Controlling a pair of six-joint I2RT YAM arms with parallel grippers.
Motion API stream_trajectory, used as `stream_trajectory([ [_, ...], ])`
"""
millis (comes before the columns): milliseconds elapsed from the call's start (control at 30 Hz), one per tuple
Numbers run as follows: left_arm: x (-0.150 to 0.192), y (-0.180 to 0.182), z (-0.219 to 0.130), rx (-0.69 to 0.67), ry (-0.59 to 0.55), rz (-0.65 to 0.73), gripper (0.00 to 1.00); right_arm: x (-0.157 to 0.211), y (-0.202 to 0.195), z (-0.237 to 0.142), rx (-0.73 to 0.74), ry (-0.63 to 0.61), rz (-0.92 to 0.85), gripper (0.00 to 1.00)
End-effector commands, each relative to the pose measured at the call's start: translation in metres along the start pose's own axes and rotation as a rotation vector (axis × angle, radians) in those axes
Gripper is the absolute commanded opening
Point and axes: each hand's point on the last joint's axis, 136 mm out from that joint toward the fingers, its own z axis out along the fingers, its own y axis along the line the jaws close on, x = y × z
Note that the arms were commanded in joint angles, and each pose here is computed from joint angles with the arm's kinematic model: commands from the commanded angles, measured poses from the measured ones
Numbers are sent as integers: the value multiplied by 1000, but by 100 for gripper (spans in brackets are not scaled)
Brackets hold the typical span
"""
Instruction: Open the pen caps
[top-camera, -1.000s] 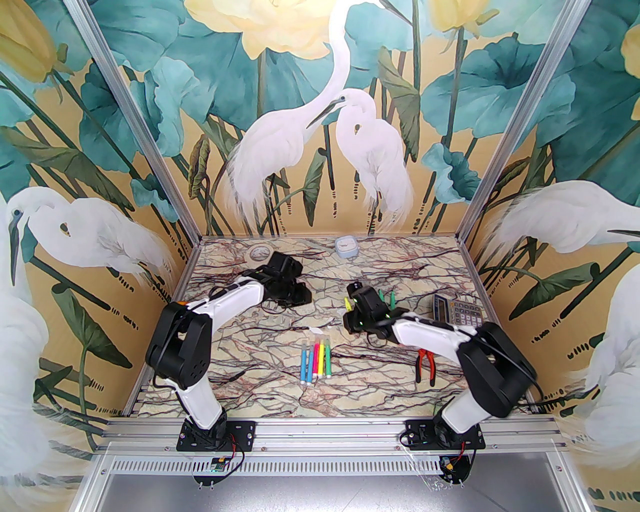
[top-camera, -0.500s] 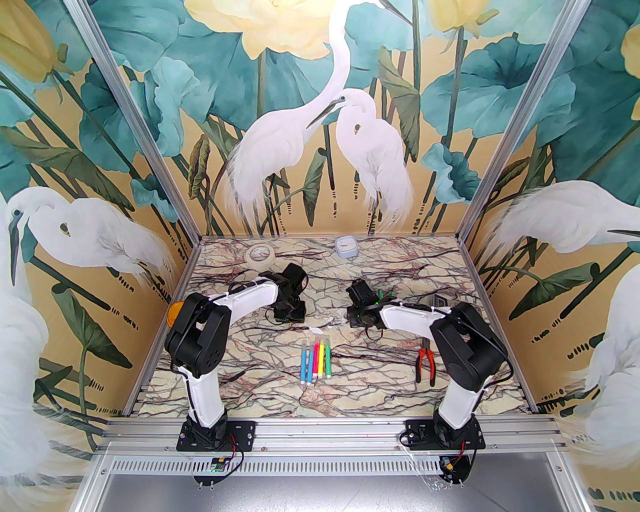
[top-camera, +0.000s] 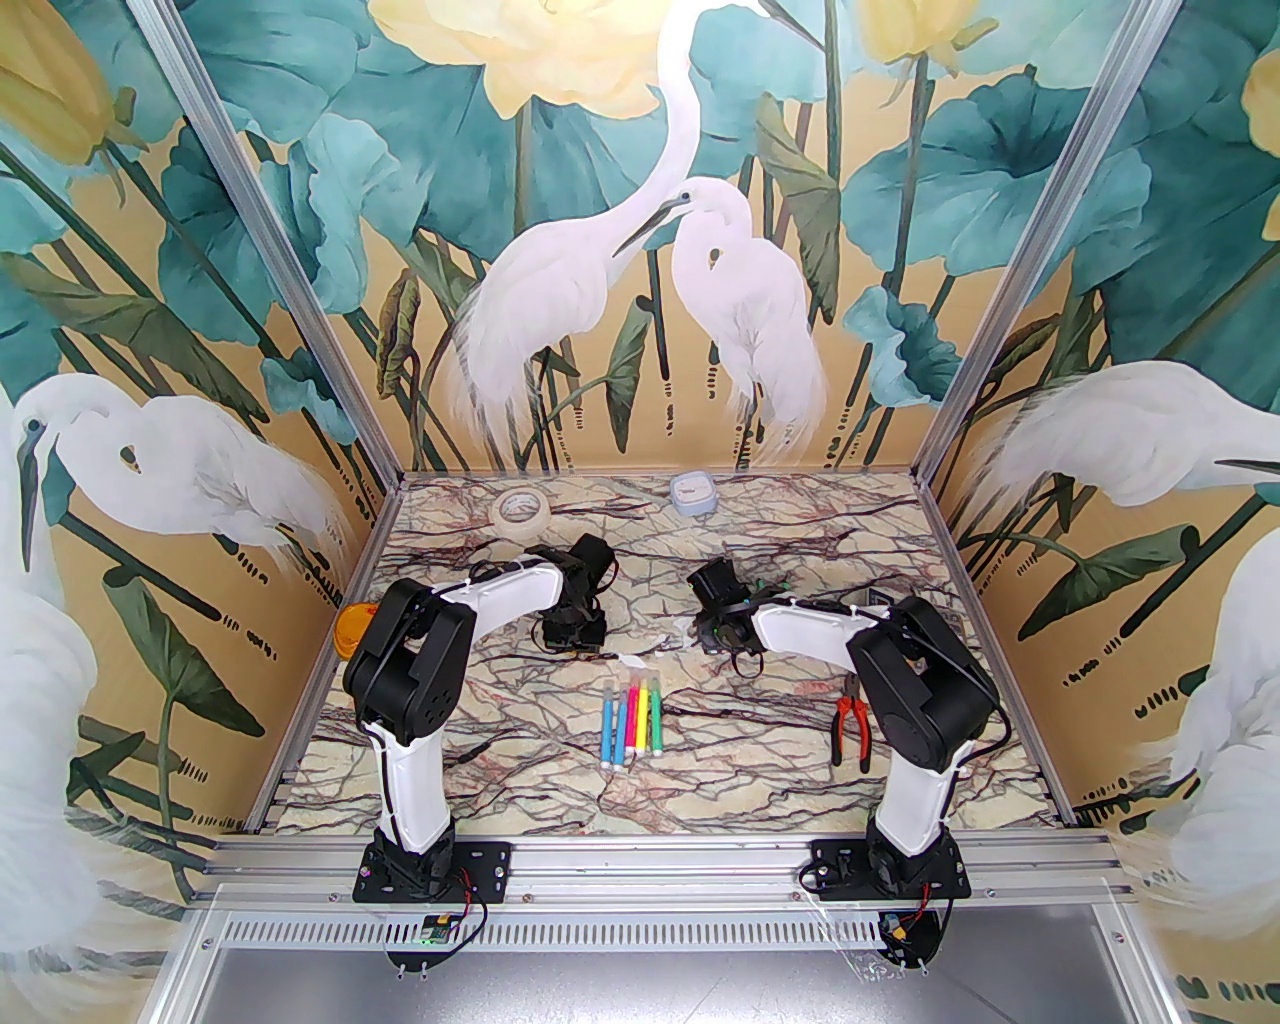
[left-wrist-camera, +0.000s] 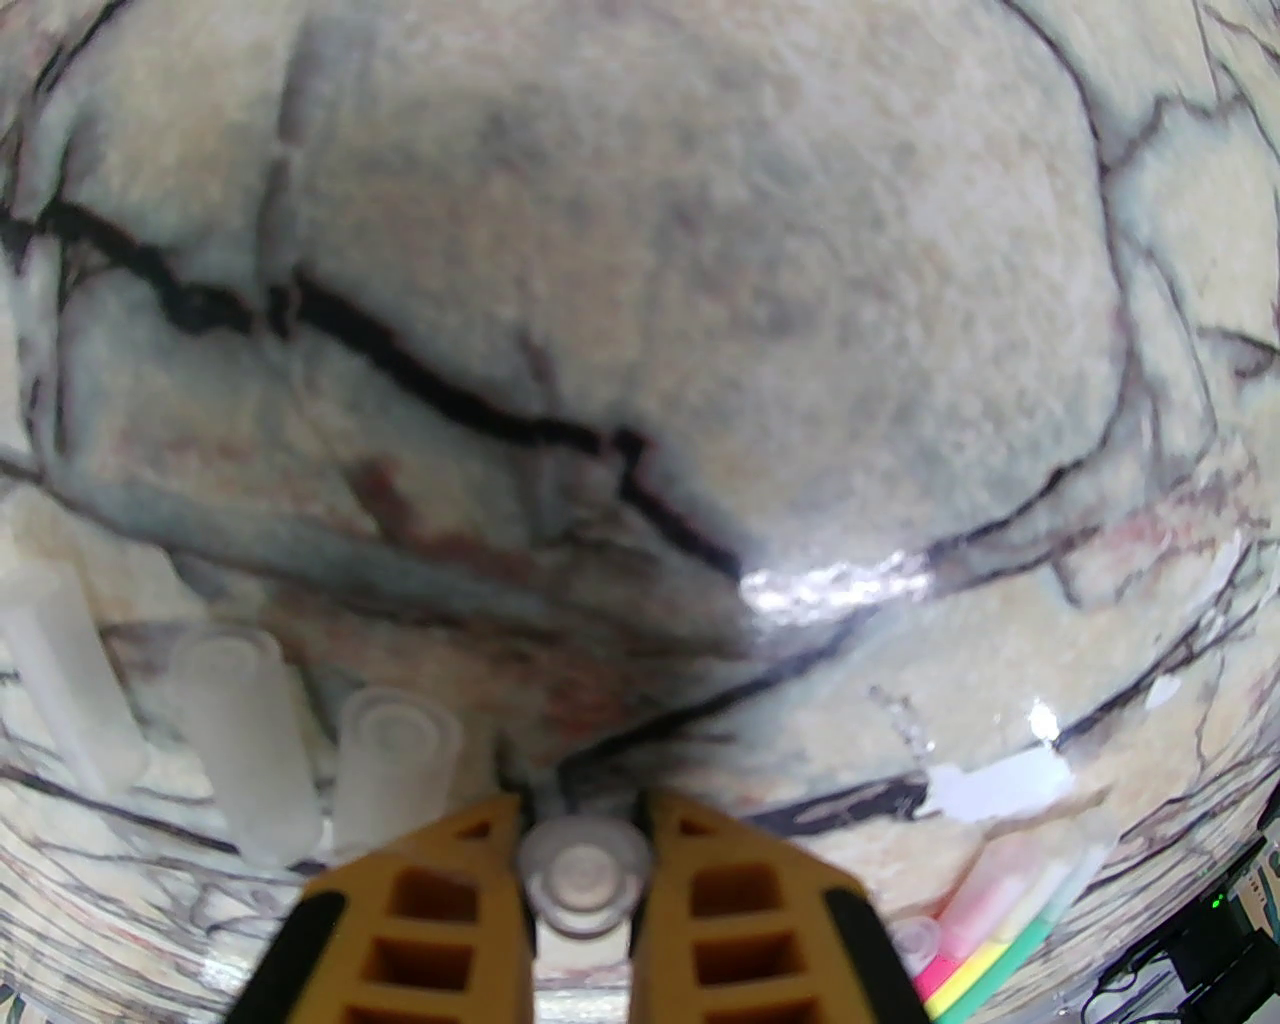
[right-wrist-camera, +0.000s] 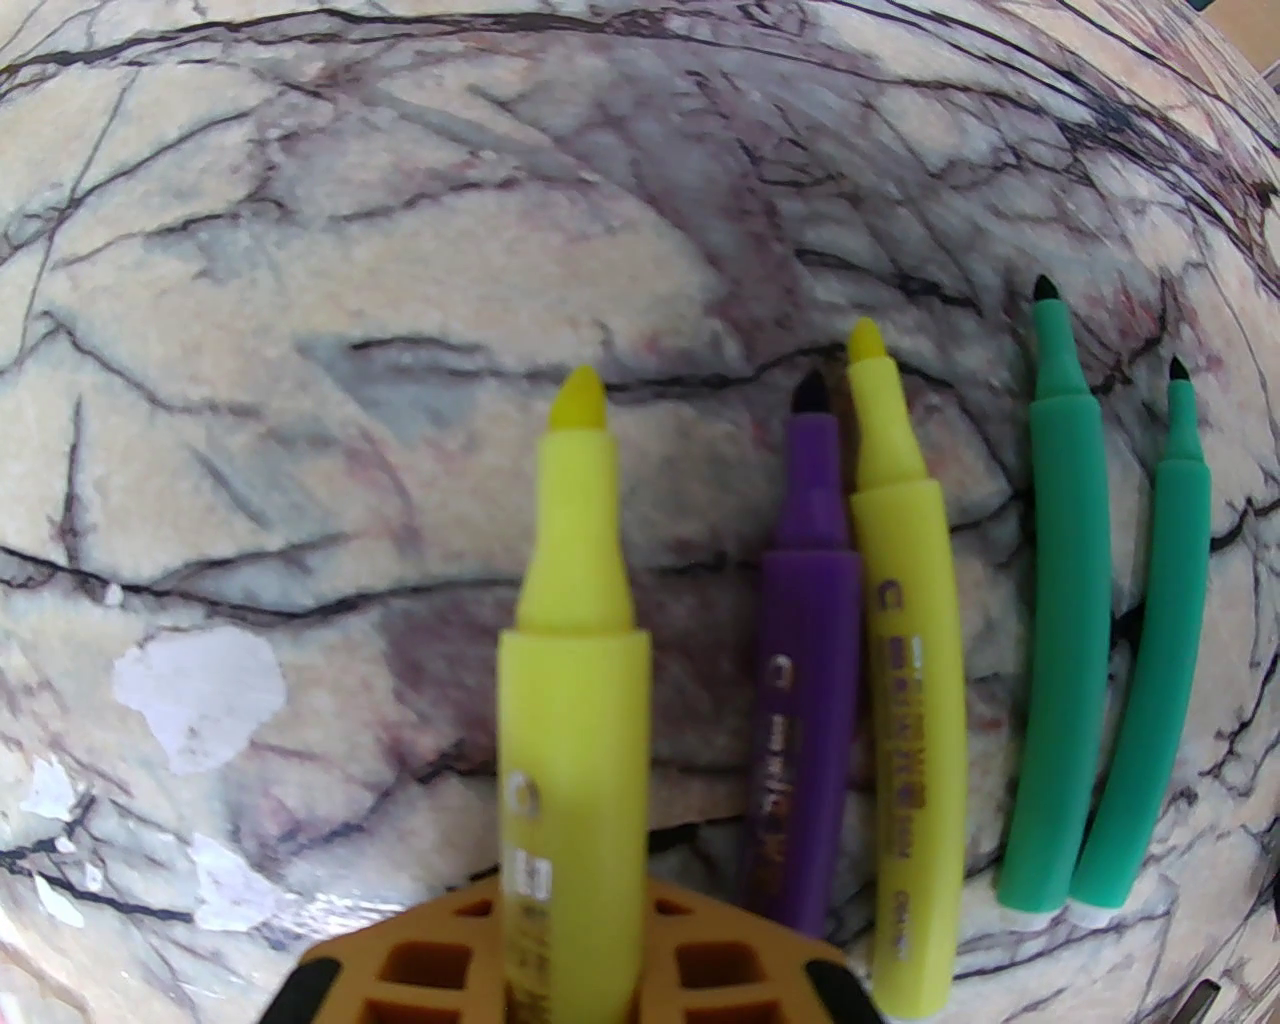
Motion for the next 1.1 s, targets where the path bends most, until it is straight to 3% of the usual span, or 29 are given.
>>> stream_trajectory([
  [0, 0, 5, 7, -43, 14, 19, 10, 0, -10, 3, 56, 12, 8, 14],
  [867, 2, 9, 2, -63, 10, 25, 26, -2, -12, -3, 72, 18, -19, 28],
  [1067, -2, 5, -7, -34, -17, 27, 31, -14, -5, -27, 21, -34, -40, 40],
])
